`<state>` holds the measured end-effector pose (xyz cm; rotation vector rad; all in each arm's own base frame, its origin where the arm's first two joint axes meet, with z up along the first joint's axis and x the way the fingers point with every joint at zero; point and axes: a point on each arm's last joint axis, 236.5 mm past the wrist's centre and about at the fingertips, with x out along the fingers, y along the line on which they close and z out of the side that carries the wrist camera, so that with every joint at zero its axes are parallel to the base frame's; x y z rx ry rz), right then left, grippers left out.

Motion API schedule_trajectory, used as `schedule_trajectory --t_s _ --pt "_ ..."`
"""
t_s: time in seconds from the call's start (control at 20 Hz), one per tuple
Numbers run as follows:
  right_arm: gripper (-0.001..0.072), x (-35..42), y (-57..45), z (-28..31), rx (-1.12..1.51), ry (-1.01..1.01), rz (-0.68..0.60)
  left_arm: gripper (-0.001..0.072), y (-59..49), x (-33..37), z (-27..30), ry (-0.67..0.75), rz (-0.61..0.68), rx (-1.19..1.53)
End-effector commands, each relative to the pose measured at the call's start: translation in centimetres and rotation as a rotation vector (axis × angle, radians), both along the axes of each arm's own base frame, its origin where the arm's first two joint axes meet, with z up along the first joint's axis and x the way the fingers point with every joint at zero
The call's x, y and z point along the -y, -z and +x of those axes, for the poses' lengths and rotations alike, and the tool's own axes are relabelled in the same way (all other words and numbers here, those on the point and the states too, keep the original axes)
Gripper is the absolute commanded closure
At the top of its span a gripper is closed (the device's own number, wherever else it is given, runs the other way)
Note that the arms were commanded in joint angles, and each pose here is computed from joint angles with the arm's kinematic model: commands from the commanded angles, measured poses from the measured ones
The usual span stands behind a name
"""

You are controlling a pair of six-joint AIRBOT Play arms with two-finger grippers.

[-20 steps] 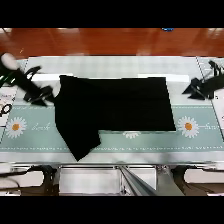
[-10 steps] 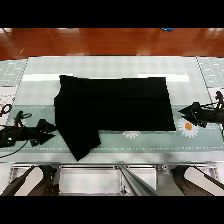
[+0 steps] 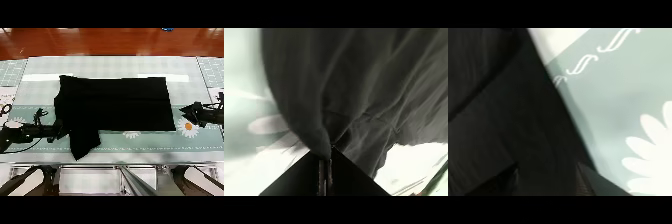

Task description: Fold the shirts.

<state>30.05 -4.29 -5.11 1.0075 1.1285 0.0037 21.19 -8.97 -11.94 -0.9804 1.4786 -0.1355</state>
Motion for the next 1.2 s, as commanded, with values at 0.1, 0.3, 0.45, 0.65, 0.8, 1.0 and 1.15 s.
schedule_trajectory --t_s 0.1,0.3,0.45,0.65,0.8,1.0,1.15 --pt "0.0297 1.5 2.6 -4.8 -0.207 0.003 -0.033 0.0686 -2.1 0.1 1.9 0.091 -0.032 0.068" --pt "0.0297 -1.2 3.8 -7.0 -0.293 -0.085 0.044 0.0686 -2.7 -0.1 2.7 0.094 -0.028 0.089" --pt "0.0297 -3.1 5.2 -6.7 -0.332 -0.131 0.096 0.0686 -2.8 0.0 2.6 0.097 -0.034 0.086" --pt "0.0313 -5.7 5.8 -3.3 -0.256 -0.147 0.139 0.0686 -2.8 -0.1 2.7 0.095 -0.030 0.089" --pt "0.0684 -6.6 4.1 -1.6 -0.175 -0.284 0.103 0.0686 -3.7 -0.8 4.0 0.091 -0.020 0.122" --pt "0.0684 -4.5 0.1 2.8 -0.071 -0.296 0.036 0.0686 -6.8 -3.2 8.2 0.065 0.023 0.232" --pt "0.0684 -3.4 -2.4 6.7 0.004 -0.287 -0.013 0.0686 -8.9 -3.7 12.2 0.070 0.022 0.297"
